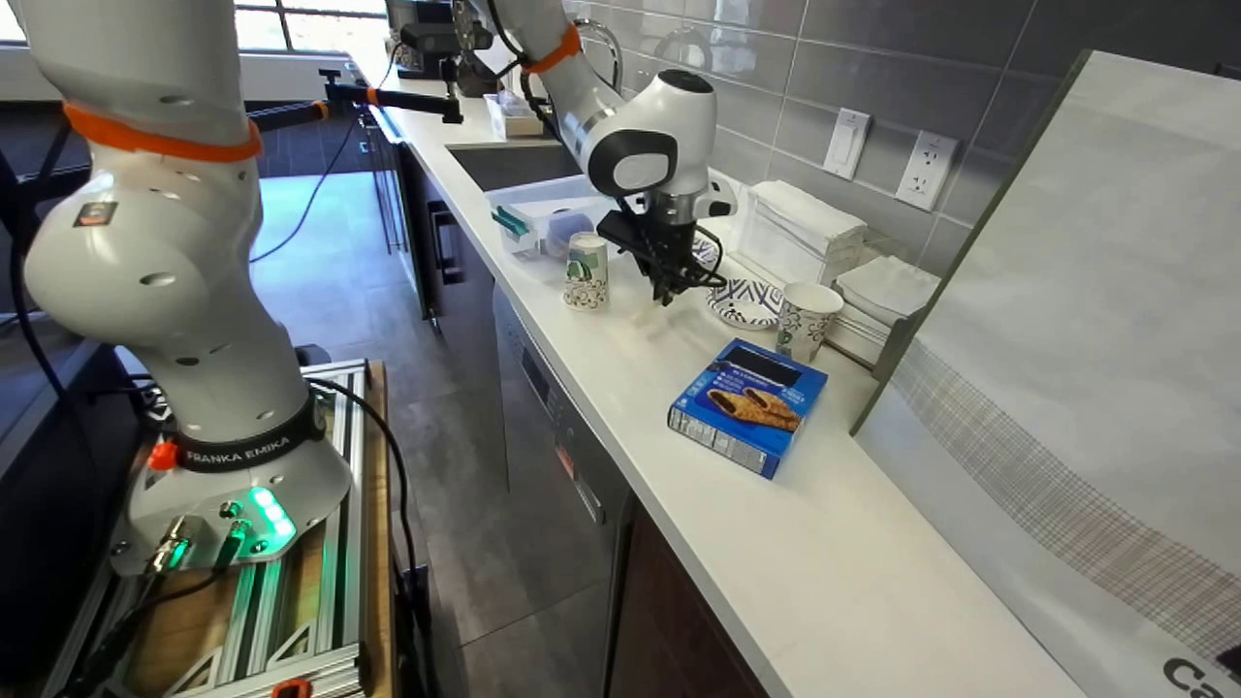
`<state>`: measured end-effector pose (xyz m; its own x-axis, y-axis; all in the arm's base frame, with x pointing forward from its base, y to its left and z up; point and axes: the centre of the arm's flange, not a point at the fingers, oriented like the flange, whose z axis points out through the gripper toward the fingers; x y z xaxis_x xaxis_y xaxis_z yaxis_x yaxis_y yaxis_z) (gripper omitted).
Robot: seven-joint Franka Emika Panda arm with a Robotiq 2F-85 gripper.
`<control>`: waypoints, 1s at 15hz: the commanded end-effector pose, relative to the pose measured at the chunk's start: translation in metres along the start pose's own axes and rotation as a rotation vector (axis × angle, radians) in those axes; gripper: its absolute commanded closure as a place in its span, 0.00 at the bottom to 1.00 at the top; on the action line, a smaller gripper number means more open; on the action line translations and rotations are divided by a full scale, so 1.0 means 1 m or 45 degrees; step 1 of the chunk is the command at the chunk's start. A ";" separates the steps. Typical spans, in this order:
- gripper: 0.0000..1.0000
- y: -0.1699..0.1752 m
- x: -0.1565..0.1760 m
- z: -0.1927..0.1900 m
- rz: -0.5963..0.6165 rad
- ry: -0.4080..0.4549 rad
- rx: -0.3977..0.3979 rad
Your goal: Transfer a spoonful of contents from the left bowl to the right bowl
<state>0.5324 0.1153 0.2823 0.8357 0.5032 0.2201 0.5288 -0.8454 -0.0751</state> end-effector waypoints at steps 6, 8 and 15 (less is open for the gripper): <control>0.36 -0.006 -0.004 -0.021 -0.022 -0.046 -0.048; 0.21 -0.018 0.011 -0.045 0.058 -0.040 -0.031; 0.00 -0.050 0.040 -0.129 0.395 -0.094 -0.240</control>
<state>0.5254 0.1493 0.3902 0.9376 0.3047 0.1674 0.3166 -0.9473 -0.0493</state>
